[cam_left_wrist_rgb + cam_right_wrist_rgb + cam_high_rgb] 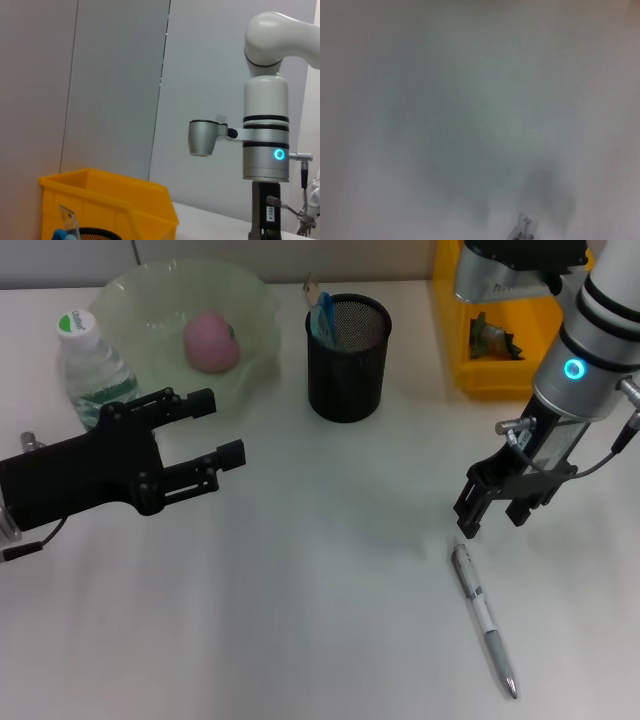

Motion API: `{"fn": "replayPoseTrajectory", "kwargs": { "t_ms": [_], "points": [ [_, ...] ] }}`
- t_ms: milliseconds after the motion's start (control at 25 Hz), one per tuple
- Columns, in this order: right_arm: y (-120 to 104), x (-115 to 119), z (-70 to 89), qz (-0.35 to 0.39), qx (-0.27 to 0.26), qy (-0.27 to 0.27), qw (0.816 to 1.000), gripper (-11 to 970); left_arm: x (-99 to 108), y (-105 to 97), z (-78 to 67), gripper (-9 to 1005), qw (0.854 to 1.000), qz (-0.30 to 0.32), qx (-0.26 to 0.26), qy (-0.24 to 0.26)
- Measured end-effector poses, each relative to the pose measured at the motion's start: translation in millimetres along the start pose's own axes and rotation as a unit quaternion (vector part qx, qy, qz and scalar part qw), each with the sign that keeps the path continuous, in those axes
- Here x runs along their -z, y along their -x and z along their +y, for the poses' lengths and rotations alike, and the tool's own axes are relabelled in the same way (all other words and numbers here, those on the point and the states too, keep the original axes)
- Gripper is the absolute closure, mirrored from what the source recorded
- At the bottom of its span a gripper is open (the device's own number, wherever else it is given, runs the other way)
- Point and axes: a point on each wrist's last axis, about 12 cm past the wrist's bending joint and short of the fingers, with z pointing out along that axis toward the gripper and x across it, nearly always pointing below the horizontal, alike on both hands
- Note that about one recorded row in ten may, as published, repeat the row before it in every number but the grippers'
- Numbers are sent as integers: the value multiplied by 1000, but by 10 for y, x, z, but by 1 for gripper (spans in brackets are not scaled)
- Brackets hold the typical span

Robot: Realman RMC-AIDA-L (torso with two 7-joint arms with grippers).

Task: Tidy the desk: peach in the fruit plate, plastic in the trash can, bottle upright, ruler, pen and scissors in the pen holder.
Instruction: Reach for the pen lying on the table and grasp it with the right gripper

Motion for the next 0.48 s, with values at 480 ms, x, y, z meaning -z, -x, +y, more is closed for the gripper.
{"fn": "replayPoseTrajectory", "kwargs": {
  "t_ms": [480],
  "points": [
    [-44, -73, 70, 20, 2, 29, 999, 333, 69, -29, -18, 273, 1000, -2, 5, 9]
  ]
}}
